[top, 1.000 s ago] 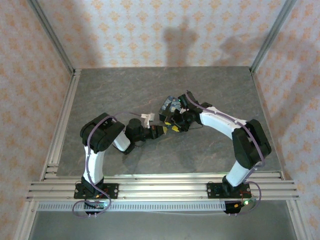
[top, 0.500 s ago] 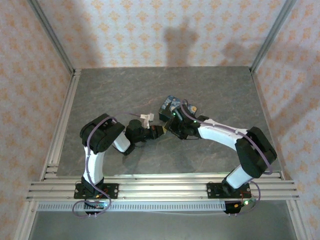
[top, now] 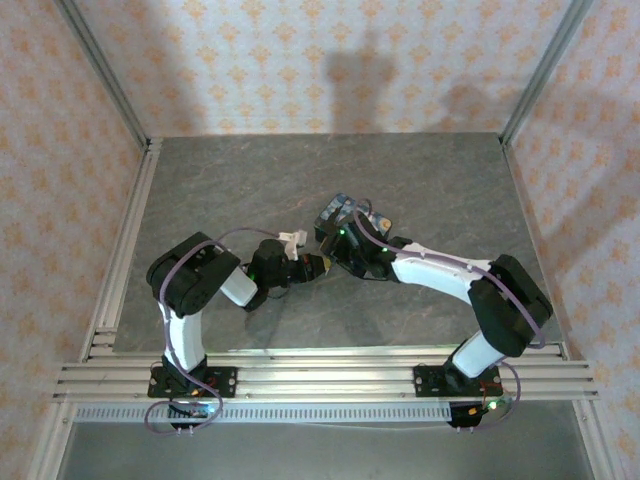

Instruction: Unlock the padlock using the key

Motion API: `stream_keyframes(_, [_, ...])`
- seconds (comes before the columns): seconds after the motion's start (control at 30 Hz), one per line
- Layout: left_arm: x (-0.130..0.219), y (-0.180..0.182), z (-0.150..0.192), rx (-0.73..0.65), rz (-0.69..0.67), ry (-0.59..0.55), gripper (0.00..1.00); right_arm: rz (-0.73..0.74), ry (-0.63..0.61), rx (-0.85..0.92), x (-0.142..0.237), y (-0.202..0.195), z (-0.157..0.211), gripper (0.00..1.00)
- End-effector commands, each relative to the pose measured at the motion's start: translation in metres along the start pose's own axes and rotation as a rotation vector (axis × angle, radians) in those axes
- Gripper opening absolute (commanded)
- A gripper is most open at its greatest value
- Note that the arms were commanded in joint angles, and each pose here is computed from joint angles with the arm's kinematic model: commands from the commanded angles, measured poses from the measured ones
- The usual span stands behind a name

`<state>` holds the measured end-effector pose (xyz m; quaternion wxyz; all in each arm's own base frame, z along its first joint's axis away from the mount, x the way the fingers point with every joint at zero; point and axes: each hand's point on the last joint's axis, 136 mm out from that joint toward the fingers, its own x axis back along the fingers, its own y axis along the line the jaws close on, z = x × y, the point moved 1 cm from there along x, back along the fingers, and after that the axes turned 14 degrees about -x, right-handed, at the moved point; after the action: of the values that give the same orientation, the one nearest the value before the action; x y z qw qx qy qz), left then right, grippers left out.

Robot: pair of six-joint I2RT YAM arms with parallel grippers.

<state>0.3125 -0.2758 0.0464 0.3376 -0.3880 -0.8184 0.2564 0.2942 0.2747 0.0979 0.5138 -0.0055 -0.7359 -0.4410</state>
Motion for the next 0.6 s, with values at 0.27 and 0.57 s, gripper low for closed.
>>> stream_keyframes(0.27, [0.007, 0.000, 0.007, -0.023, -0.055, 0.060, 0.00, -0.009, -0.036, 0.062, -0.006, 0.000, -0.002, 0.60])
stream_keyframes(0.57, [0.007, -0.004, 0.004, 0.023, -0.038, 0.052, 0.00, -0.032, -0.046, 0.032, -0.012, -0.007, 0.002, 0.60])
